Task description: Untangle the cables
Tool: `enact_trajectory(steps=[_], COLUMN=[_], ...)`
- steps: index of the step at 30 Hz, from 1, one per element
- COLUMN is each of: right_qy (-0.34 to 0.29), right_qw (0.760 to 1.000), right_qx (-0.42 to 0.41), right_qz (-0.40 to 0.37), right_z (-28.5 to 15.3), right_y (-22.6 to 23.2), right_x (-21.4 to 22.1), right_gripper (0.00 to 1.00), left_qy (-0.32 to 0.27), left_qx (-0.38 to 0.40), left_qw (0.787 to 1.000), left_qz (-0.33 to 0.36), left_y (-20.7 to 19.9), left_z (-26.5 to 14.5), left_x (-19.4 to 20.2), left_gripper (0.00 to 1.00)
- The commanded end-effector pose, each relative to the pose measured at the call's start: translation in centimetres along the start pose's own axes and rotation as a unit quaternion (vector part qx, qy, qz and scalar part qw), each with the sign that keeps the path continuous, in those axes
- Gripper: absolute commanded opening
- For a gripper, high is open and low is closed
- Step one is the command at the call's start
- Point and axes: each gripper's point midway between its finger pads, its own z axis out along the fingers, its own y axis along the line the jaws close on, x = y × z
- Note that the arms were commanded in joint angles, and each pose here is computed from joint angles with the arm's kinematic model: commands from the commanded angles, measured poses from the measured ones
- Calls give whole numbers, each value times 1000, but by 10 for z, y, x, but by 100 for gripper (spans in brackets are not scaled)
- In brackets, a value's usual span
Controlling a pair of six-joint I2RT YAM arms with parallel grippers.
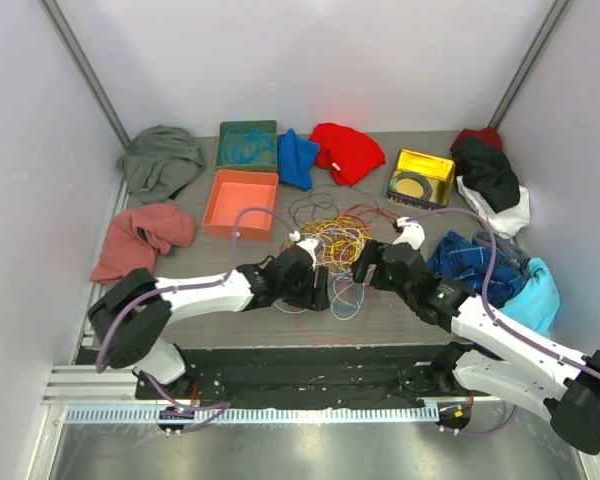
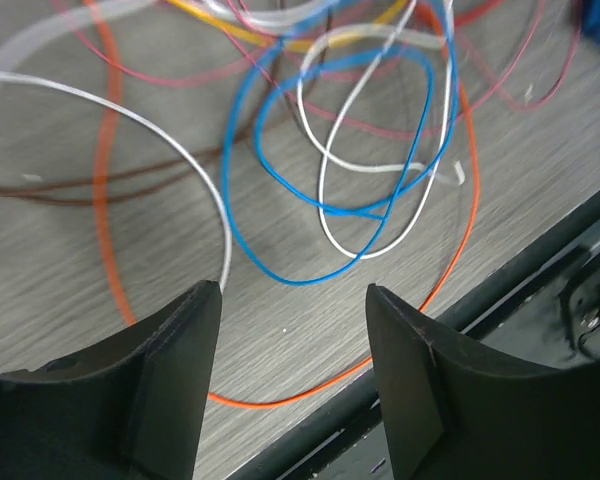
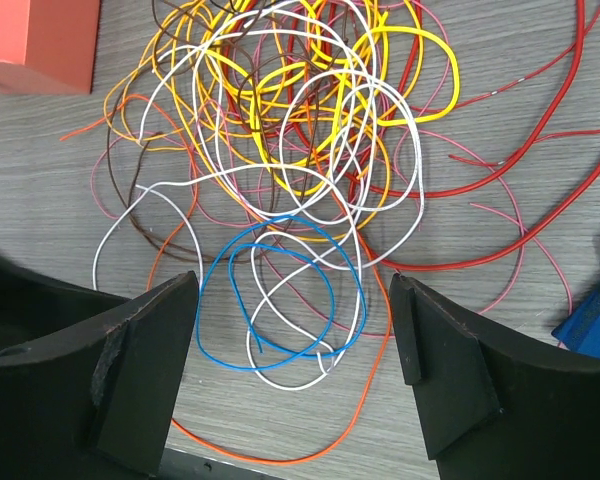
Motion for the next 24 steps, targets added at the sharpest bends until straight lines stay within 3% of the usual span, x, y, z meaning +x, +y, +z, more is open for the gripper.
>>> enact_trajectory(steps=[1, 11, 18, 24], right_qy=[-28, -32, -45, -42], right_qw=[999, 999, 999, 999], right_qx=[-14, -15, -12, -9], right_qz=[17, 18, 21, 19], right_z=[-8, -22, -29, -28], right_y=[8, -5, -11, -12], right_x=[-18, -11, -15, -13], right_gripper=[85, 86, 86, 86], left_qy=[23, 36, 43, 47], left_qx=[85, 97, 78, 59], left_qw=[996, 993, 994, 995], left_qz=[2, -53, -60, -63], left_y=[-43, -47, -40, -32], left_z=[14, 38, 49, 55], left_x=[-5, 8, 12, 16], left_gripper=[63, 64, 55, 64])
